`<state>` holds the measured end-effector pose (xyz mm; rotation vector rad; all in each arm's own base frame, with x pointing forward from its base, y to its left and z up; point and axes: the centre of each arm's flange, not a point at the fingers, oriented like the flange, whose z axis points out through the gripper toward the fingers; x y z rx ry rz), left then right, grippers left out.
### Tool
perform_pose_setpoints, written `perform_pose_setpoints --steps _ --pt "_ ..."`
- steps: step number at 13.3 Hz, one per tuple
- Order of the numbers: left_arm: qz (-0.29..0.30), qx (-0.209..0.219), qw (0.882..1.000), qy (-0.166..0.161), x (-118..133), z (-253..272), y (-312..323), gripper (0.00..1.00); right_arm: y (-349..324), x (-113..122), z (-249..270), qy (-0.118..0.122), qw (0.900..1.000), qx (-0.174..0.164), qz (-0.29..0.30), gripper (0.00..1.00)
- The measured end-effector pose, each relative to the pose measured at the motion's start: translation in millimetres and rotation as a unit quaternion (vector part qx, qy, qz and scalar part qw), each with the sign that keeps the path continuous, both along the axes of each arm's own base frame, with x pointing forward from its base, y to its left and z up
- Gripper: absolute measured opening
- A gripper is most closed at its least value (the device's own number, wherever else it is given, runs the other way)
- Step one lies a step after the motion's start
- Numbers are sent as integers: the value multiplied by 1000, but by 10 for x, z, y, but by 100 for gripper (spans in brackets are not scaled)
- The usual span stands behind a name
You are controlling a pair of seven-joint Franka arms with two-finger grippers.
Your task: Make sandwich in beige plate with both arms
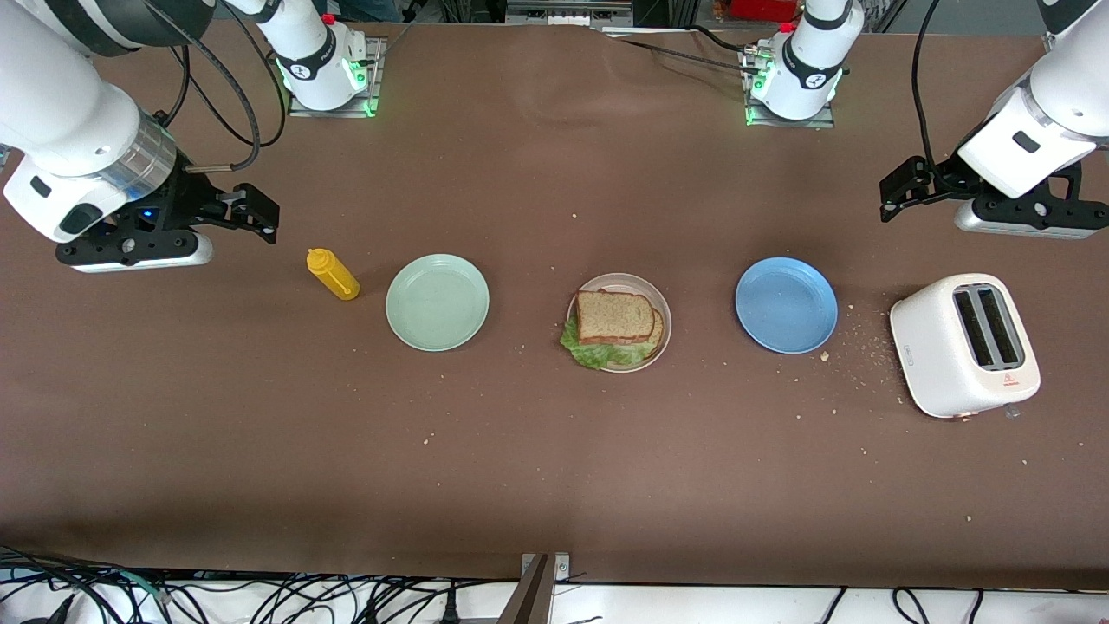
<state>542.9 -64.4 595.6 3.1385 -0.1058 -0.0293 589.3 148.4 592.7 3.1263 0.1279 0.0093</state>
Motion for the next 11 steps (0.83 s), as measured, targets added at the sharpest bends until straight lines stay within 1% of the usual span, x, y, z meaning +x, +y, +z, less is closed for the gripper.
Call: perform_pose_setpoints --steps 1,2,5,9,11 --pt "0 0 1000 0 -3 2 -3 100 5 14 -55 -7 1000 2 -12 99" --pt "-1 0 1000 0 -6 5 -14 100 6 10 -126 -8 1000 2 -23 99" --pt "-6 1 1000 2 -31 14 -85 100 -88 -35 -210 0 999 -1 -36 100" --pt "-6 2 1000 8 -62 26 -88 100 -419 -67 -98 2 998 -5 -63 100" --pt "-5 3 1000 10 -85 43 -133 100 -483 -62 -92 3 998 -5 -69 100"
